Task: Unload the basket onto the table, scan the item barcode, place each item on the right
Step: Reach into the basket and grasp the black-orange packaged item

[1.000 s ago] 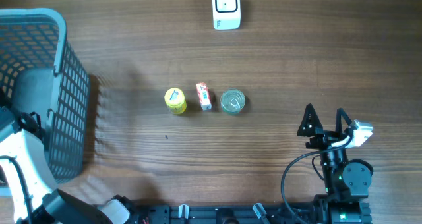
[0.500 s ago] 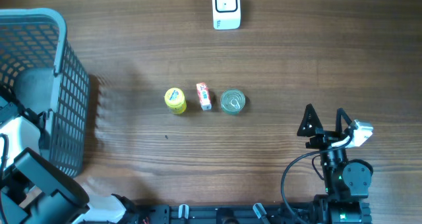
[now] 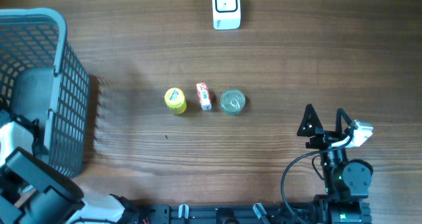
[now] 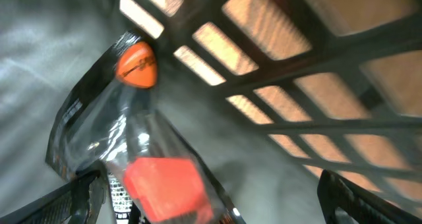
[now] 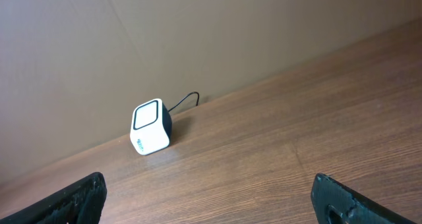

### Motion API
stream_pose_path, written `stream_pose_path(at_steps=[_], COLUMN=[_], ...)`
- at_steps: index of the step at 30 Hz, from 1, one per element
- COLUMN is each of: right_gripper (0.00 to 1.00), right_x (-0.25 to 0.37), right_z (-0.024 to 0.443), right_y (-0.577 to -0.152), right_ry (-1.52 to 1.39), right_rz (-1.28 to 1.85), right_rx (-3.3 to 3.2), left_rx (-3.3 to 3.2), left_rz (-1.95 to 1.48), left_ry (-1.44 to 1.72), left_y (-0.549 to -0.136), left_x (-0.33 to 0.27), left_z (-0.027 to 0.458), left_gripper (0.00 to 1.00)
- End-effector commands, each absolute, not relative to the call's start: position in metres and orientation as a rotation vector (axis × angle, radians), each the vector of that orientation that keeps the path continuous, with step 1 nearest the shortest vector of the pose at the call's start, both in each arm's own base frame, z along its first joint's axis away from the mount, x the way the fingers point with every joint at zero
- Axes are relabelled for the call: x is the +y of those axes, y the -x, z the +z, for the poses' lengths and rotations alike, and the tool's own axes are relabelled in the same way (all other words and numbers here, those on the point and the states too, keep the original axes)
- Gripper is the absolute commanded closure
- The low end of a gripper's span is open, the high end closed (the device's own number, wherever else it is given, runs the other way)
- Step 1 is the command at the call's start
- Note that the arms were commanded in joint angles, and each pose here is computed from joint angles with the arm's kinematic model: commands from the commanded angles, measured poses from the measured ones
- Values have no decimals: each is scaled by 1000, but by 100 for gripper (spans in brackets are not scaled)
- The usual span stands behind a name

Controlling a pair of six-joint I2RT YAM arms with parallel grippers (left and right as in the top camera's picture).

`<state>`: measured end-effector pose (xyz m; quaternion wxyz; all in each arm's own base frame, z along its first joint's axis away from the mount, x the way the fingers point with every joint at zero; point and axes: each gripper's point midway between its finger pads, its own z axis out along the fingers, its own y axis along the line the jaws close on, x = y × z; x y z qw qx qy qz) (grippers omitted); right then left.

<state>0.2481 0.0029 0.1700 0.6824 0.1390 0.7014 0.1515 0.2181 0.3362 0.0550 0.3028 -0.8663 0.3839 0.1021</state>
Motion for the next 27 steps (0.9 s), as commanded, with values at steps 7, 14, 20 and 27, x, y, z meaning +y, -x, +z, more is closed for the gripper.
stream_pose_path(at_steps=[7,14,20,27], right_gripper=[0,0,0,0], right_x=[5,5,5,5], right_z=[171,171,171,171], right_y=[-248,-248,-248,-248], right_ry=[-286,-286,-286,-286], right_rz=[336,337,336,336], right_rx=[1572,1572,1572,1572], left_rx=[1100,1116,1137,1277], left_rz=[298,269,88,-144], left_ry=[2389,2398,2377,2329], left_y=[-212,-214,-234,-261], left_x=[328,324,315,295], left_z=[7,7,23,28], left_gripper=[36,60,81,94])
